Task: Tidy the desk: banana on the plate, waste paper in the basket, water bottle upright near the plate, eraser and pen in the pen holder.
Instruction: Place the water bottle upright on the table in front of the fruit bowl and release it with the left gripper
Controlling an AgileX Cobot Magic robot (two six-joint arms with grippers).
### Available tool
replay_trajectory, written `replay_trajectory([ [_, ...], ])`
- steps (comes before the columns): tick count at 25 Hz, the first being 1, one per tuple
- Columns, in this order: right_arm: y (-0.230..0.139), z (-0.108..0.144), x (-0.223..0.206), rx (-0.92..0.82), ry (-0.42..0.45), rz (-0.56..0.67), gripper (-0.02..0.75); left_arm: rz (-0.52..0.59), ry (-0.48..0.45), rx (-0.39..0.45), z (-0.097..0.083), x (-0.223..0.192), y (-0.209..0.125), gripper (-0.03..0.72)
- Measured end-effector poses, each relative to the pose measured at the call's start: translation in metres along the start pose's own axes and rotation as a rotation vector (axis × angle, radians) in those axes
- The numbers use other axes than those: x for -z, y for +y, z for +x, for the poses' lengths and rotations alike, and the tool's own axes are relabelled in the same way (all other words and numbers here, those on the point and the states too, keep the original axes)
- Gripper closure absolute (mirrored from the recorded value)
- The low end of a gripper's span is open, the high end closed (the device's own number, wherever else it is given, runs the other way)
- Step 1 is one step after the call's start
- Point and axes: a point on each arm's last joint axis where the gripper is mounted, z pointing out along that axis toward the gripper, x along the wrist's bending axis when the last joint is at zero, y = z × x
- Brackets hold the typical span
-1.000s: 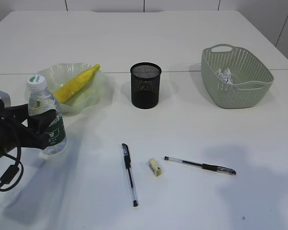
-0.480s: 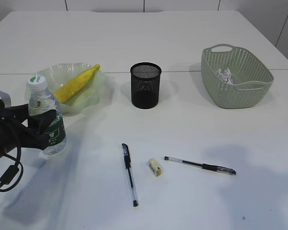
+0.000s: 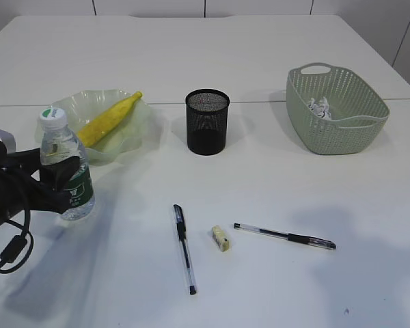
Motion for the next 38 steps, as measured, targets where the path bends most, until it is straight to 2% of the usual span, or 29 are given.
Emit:
replay_trajectory([
  [38, 0.0002, 0.0001, 0.0000, -0.001, 0.001, -0.002, 0.501, 0.019, 0.004, -0.005, 0.0009, -0.0011, 0.0053, 0.337],
])
